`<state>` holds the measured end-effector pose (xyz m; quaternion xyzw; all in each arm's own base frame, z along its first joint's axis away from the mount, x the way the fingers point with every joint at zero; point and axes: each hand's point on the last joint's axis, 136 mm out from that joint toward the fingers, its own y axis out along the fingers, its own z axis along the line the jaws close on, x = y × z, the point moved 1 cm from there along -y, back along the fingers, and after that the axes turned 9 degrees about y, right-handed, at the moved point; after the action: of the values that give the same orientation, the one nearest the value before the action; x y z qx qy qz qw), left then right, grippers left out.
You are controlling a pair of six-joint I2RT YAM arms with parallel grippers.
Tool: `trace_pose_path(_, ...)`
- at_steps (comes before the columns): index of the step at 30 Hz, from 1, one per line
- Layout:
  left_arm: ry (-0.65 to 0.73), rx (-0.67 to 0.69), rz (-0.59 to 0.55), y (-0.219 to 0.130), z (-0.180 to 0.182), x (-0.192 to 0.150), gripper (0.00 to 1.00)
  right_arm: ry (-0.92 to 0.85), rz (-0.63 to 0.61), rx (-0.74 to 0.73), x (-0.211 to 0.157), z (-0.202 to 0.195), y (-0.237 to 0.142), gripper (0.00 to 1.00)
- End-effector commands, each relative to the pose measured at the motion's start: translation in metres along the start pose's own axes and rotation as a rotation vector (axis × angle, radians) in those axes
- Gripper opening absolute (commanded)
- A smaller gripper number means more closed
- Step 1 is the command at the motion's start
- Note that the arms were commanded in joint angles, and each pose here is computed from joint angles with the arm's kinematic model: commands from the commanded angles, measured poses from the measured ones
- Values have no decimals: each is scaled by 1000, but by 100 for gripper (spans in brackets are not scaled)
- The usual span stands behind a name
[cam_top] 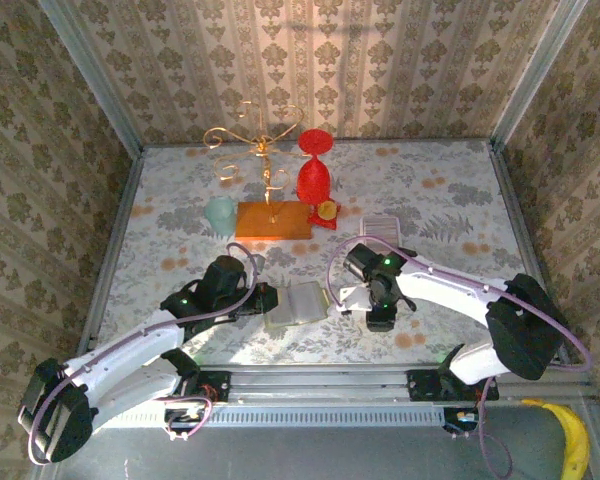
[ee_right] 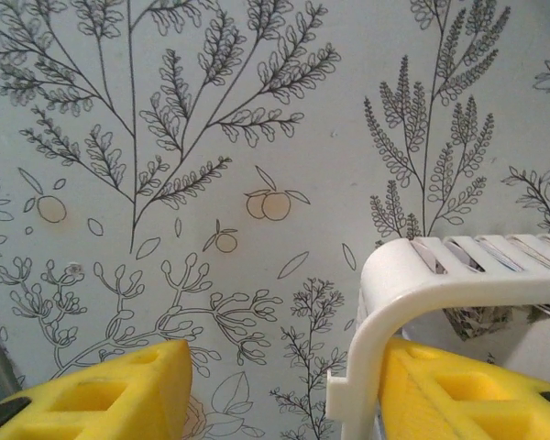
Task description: Put the credit cards into the card holder
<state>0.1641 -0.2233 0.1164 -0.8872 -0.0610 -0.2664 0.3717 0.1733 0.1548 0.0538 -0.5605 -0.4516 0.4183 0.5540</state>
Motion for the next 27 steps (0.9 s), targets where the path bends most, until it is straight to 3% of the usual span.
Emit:
trace_pose_path(1,-6,-13,4,-1,-1,-5,0,29,17,36,-10,15,-2,55)
trace_pose_path(9,-10,-6,-6,-3,1,-6,0,22,-19,17,-5,27,-8,55)
trace_pose_path(18,-8,-8,-12,-5,0,-5,0,37,-62,-145,2,-2,-13,57)
trace_pose_path(27,-11,-6,-14,-5,0,-5,0,68,-96,-145,-3,-7,-12,59)
